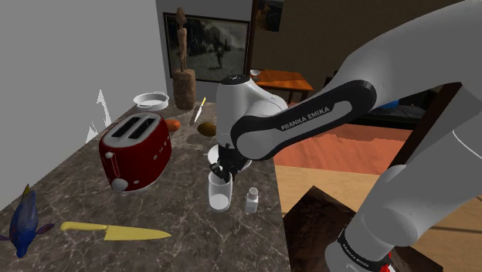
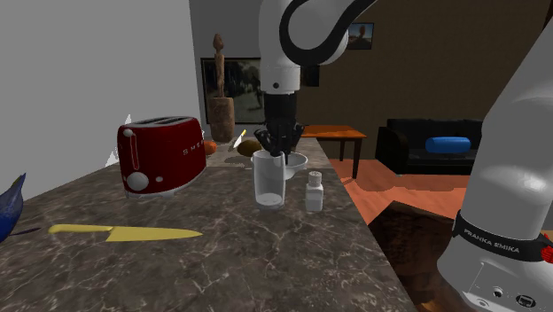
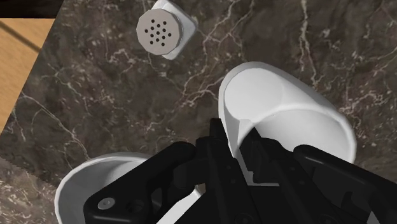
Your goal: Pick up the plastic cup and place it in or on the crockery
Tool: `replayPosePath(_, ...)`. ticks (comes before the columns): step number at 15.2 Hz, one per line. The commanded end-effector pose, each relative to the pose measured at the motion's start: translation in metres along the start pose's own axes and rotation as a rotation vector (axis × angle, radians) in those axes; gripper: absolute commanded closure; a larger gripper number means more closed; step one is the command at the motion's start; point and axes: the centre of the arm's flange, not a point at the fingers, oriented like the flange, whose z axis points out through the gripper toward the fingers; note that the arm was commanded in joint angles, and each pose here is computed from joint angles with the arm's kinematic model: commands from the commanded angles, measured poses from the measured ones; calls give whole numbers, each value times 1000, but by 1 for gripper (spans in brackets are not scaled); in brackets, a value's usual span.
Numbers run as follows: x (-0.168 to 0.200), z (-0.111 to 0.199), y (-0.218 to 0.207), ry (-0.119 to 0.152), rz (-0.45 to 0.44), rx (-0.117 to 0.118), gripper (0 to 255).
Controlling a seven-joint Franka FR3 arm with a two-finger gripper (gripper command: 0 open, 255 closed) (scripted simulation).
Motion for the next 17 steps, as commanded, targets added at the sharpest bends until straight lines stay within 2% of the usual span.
replayPosePath(1, 0, -8, 1, 0, 0, 0, 255)
replayPosePath(17, 5, -92, 5, 0, 0, 0, 255)
